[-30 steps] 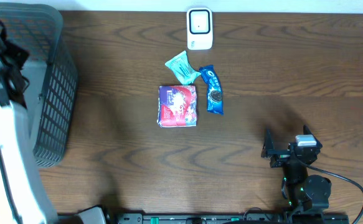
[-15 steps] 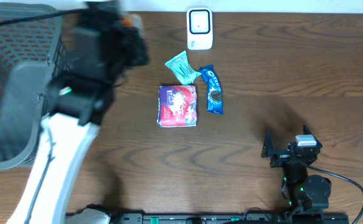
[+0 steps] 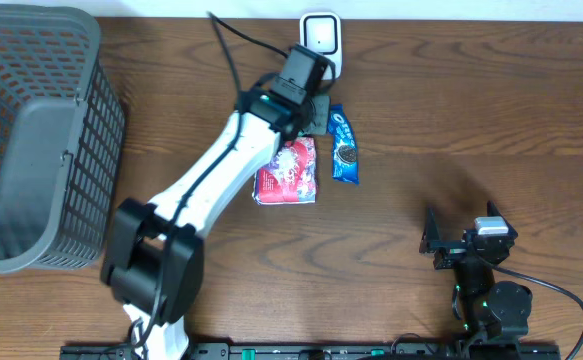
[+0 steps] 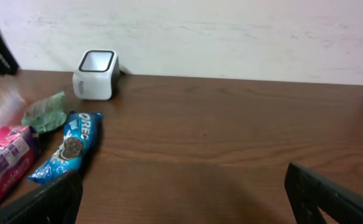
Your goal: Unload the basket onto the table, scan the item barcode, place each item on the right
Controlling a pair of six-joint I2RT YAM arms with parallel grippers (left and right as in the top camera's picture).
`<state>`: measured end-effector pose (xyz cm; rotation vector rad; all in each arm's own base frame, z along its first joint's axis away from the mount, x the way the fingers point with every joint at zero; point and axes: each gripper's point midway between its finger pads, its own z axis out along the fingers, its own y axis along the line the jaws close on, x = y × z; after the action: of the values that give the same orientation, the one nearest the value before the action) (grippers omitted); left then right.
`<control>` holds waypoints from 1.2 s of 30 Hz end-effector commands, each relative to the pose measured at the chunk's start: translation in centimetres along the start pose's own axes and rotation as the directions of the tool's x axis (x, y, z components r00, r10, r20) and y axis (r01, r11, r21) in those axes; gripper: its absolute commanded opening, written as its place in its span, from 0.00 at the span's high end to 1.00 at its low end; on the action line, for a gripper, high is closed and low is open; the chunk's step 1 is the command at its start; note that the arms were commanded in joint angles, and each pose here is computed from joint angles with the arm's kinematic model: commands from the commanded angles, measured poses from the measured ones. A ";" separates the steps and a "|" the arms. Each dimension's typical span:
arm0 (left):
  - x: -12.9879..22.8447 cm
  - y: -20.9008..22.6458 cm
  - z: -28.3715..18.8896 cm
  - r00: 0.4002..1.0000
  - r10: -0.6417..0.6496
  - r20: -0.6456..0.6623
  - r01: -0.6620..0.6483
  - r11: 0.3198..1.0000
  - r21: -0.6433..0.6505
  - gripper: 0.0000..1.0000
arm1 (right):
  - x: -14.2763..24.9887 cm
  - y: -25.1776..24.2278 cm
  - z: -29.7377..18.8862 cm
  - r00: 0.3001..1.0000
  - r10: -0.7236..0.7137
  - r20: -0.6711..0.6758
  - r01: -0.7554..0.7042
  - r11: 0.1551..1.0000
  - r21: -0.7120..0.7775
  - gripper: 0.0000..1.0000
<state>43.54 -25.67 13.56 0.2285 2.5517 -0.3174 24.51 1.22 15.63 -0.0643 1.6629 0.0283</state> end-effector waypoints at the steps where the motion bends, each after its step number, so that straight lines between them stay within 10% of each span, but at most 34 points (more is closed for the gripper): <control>1: 0.4 0.2 0.3 1.000 -0.002 -0.020 0.002 1.000 -0.008 0.41 | 0.1 -0.3 0.0 1.000 0.007 -0.001 -0.007 1.000 0.014 0.01; 10: -1.6 1.4 -4.7 0.998 -0.029 0.047 0.029 0.999 -0.012 0.18 | 0.1 -0.3 0.0 1.000 0.007 -0.001 -0.007 1.000 0.014 0.01; 20: 0.0 15.5 -14.8 0.851 -0.506 0.138 0.524 0.810 -0.262 0.02 | 0.1 -0.3 0.0 1.000 0.007 -0.001 -0.007 1.000 0.014 0.01; 36: 4.6 20.4 -16.7 0.788 -0.614 0.054 0.578 0.706 -0.410 0.02 | -1.9 -1.1 -0.1 0.996 -0.022 0.081 0.017 0.998 0.062 0.01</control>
<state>36.00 -1.47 21.02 -0.7685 2.6442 -0.0104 24.59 0.87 16.36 -0.0507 1.6320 0.0086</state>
